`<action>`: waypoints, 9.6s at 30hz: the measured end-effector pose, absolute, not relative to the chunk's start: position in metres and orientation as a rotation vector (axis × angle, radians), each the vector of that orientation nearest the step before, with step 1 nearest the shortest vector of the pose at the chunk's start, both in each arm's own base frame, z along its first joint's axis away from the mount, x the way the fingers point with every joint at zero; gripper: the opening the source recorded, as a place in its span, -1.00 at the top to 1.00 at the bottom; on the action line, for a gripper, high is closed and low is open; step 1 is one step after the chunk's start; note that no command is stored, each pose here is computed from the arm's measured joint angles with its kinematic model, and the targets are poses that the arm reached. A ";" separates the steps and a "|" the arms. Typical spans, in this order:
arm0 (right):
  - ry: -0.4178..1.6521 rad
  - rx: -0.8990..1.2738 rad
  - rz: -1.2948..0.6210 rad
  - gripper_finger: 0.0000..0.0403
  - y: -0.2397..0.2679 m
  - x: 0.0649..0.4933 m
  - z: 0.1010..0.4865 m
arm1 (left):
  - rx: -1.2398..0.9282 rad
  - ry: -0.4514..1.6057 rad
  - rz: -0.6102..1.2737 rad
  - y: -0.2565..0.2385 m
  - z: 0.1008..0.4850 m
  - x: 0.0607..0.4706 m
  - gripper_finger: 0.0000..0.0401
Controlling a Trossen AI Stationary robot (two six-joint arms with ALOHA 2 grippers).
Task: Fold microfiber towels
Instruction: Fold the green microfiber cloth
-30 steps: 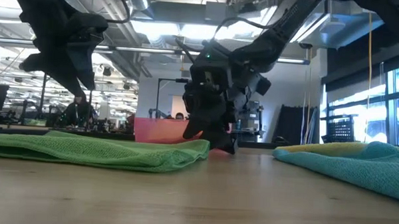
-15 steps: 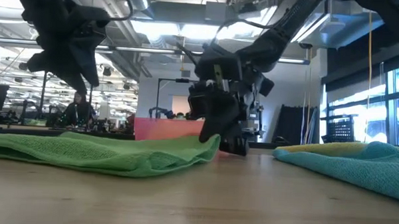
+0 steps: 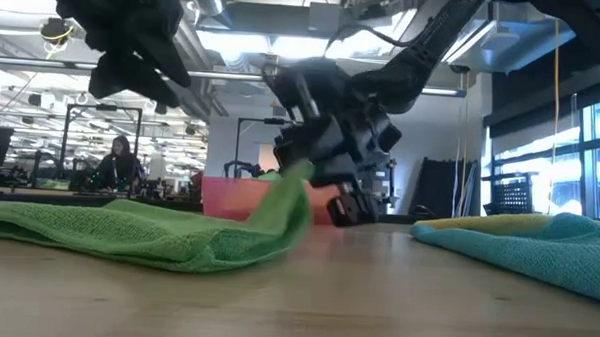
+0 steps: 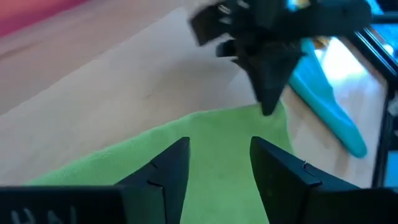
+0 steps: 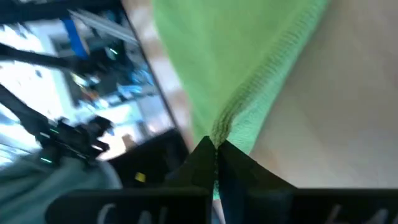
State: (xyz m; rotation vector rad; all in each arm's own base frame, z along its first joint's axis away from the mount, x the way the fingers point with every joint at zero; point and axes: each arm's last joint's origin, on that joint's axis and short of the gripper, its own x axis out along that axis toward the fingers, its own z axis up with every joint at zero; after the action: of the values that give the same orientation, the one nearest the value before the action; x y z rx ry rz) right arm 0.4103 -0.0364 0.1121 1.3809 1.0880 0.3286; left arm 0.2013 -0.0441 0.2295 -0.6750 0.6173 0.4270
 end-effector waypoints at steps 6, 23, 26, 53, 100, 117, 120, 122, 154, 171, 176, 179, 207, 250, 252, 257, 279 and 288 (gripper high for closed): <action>0.965 1.495 0.286 0.97 -0.039 0.423 0.125 | -0.590 0.658 0.416 -0.056 0.226 0.194 0.19; 0.632 1.537 0.016 0.93 -0.045 0.442 0.144 | -0.596 0.655 0.444 -0.066 0.224 0.188 0.19; 0.606 1.526 -0.010 0.94 -0.040 0.445 0.147 | -0.598 0.660 0.440 -0.066 0.224 0.187 0.19; 0.471 1.483 0.109 0.92 -0.038 0.575 0.147 | -0.422 0.688 0.309 -0.084 0.316 0.168 0.19; 0.200 1.363 -0.085 0.60 -0.020 0.591 0.163 | -0.402 0.491 0.374 -0.068 0.344 0.140 0.19; 0.300 1.262 0.250 -0.47 -0.022 0.590 0.173 | -0.373 0.518 0.405 -0.066 0.341 0.138 0.19; 0.289 1.231 0.220 -0.47 -0.023 0.590 0.172 | -0.396 0.500 0.427 -0.065 0.341 0.138 0.19; 0.323 1.180 0.183 -0.47 -0.026 0.589 0.167 | -0.408 0.491 0.438 -0.065 0.341 0.138 0.19; 1.038 0.858 0.202 -0.47 0.005 0.552 0.116 | -0.415 0.506 0.426 -0.066 0.341 0.138 0.19; 1.636 0.288 0.166 -0.47 -0.050 0.470 0.145 | -0.450 0.472 0.464 -0.065 0.341 0.144 0.19; 1.709 0.202 0.156 -0.47 -0.051 0.462 0.151 | -0.441 0.481 0.508 -0.063 0.337 0.152 0.19; 1.703 0.224 0.138 -0.47 -0.050 0.460 0.158 | -0.432 0.490 0.530 -0.063 0.334 0.157 0.19; 1.408 0.094 -0.047 -0.13 0.048 0.357 0.262 | 0.066 0.947 -0.054 0.013 0.285 0.238 0.19; 0.843 0.064 -0.083 -0.04 0.029 0.342 0.209 | 0.345 1.336 -0.233 0.025 0.176 0.260 0.19; 0.841 0.052 -0.076 -0.04 0.031 0.350 0.198 | 0.341 1.331 -0.231 0.025 0.175 0.260 0.19; 0.831 -0.033 -0.025 -0.06 0.034 0.363 0.178 | 0.357 1.262 -0.215 0.026 0.176 0.266 0.19; 0.963 -0.087 -0.017 -0.25 0.034 0.371 0.127 | 0.393 1.165 -0.155 0.033 0.162 0.267 0.19; 0.910 -0.116 -0.092 -0.23 0.032 0.375 0.130 | 0.364 1.166 -0.139 0.042 0.162 0.265 0.19</action>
State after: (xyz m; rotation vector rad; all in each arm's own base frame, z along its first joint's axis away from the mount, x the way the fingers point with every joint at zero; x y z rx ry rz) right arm 0.3748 0.0324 0.1298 -0.1162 0.9102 -0.0918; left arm 0.2654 0.0416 0.1617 0.3641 1.1661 -0.1386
